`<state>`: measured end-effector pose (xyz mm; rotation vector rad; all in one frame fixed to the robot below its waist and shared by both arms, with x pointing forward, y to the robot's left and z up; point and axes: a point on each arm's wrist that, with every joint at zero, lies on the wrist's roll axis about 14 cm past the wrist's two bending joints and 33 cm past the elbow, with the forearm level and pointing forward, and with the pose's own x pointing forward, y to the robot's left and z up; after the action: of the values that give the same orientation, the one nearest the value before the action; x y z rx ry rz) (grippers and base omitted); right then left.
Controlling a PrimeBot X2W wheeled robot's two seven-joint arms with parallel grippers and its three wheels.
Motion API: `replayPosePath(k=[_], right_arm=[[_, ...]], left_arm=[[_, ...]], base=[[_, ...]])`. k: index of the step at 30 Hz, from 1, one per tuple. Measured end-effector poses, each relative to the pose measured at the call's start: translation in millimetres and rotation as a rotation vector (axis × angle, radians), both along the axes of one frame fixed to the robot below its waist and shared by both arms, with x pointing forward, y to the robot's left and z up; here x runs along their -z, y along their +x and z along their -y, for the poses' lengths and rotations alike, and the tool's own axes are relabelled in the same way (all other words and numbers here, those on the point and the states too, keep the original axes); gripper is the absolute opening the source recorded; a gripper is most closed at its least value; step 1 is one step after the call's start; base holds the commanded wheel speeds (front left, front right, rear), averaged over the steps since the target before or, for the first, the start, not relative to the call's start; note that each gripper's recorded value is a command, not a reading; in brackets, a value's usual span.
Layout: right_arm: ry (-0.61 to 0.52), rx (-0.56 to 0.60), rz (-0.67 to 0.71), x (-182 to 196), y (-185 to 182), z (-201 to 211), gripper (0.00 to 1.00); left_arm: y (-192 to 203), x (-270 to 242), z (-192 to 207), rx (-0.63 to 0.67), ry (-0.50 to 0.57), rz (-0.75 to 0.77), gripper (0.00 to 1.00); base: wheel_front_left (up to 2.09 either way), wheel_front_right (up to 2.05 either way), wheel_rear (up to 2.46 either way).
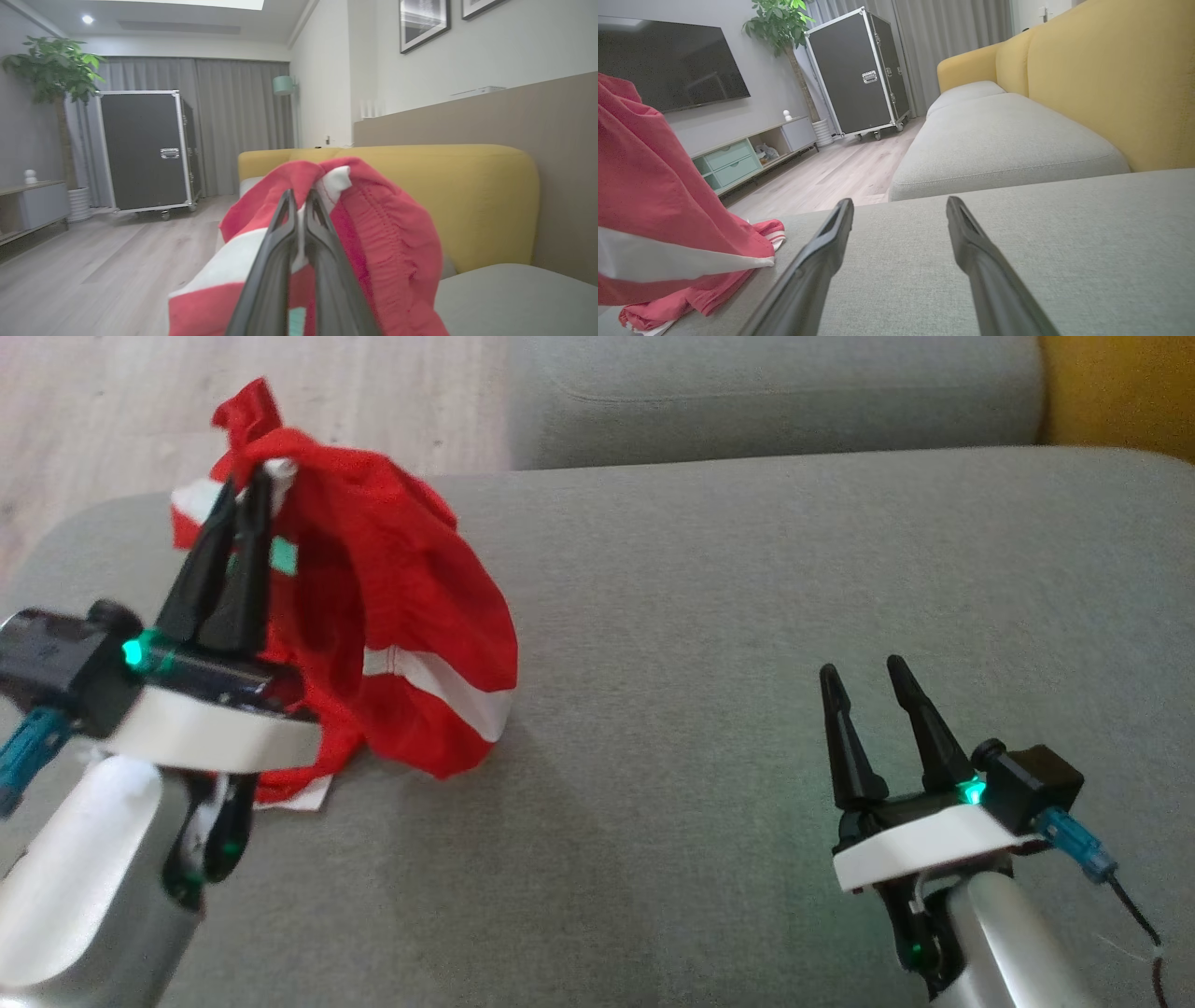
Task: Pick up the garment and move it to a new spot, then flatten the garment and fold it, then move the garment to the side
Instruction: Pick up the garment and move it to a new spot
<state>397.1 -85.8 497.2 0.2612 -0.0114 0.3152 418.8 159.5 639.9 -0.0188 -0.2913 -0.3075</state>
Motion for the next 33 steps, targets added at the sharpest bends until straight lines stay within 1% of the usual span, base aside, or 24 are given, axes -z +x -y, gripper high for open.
replayPosePath(k=[4,8,9,13,16,19,22,25,27,28,29,30,33], right_arm=[[0.002,0.029,-0.001,0.4,-1.3,10.4,1.0],[0.016,0.073,0.012,-4.7,-0.9,25.4,1.0],[0.021,0.1,0.037,-13.3,2.3,34.9,1.0],[0.034,0.163,0.09,-32.2,6.7,58.0,1.0],[0.039,0.216,0.1,-36.1,3.6,76.8,1.0],[0.042,0.277,0.095,-34.9,-1.7,97.2,1.0],[0.041,0.338,0.088,-33.2,-6.0,117.7,1.0],[0.034,0.376,0.079,-30.6,-8.0,130.6,1.0],[0.032,0.395,0.067,-26.8,-8.6,136.6,1.0],[0.031,0.402,0.062,-24.9,-8.4,138.9,1.0],[0.03,0.408,0.058,-23.4,-7.9,140.8,1.0],[0.031,0.409,0.056,-22.7,-7.0,141.1,1.0],[0.037,0.391,0.054,-20.9,-2.1,135.2,1.0]], left_arm=[[9.4,-8.8,36.3,0.096,-0.01,0.013,0.0],[18.4,-10.4,83.5,0.212,0.014,0.025,0.0],[22.3,-9.3,110.2,0.279,0.026,0.028,0.0],[32.6,-8.0,161.4,0.403,0.031,0.036,0.0],[39.6,-11.5,198.3,0.494,0.023,0.056,0.0],[44.0,-21.5,231.4,0.58,-0.008,0.095,0.0],[44.5,-29.9,258.7,0.659,-0.058,0.131,0.0],[47.0,-24.5,274.7,0.709,-0.078,0.14,0.0],[49.9,-11.1,281.6,0.754,-0.119,0.09,0.0],[54.6,1.4,282.8,0.759,-0.12,0.047,0.0],[60.2,16.2,281.7,0.749,-0.091,0.015,0.49],[68.5,32.6,276.2,0.718,-0.039,-0.011,1.0],[101.3,80.1,235.4,0.564,0.154,-0.069,1.0]], base=[[0.0,0.0,0.0],[0.0,0.0,0.0],[0.0,0.0,0.0],[0.0,0.0,0.0],[0.0,0.0,0.0],[0.0,0.0,0.0],[0.0,0.0,0.0],[0.0,0.0,0.0],[0.0,0.0,0.0],[0.0,0.0,0.0],[0.0,0.0,0.0],[0.0,0.0,0.0],[0.0,0.0,0.0]])
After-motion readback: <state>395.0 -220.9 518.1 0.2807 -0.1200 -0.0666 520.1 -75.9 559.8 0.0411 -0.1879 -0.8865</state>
